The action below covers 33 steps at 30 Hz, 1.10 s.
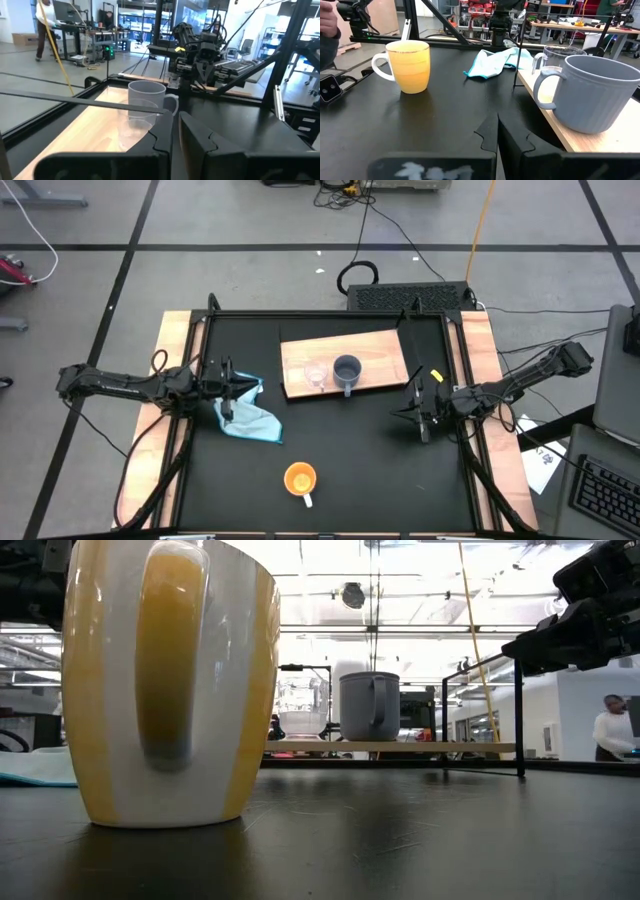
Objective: Stack small to large cups/mugs on shelf
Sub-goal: Put the yellow mug on the shelf
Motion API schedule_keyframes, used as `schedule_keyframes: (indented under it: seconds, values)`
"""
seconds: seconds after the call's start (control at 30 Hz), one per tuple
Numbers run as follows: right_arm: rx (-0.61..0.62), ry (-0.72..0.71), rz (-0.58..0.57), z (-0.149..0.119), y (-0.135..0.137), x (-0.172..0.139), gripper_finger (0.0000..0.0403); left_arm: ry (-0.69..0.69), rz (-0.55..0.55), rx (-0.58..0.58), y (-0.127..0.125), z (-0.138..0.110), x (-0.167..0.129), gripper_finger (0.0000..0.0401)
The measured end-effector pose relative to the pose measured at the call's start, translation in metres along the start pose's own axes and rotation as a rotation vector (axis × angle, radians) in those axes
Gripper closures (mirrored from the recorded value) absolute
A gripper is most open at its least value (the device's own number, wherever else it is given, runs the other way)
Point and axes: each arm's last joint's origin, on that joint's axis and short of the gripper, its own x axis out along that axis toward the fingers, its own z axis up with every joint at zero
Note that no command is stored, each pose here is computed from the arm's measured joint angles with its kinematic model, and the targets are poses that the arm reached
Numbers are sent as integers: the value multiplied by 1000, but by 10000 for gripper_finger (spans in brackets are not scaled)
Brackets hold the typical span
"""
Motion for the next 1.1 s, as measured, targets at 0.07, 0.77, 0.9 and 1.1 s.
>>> schedule_keyframes:
  seconds: [0.07, 0.77, 0.9, 1.1]
  values:
    - [0, 0, 0, 0, 0, 0, 403, 20, 2, 8, 0, -2, 0, 368]
    - [-15, -37, 3, 4, 0, 0, 403, 66, -6, 34, 0, -6, 0, 394]
    - [-10, -71, 3, 7, 0, 0, 403, 78, -20, 43, 0, -8, 0, 395]
    - [-17, -151, 7, 15, 0, -1, 403, 88, -85, 60, -2, -8, 0, 394]
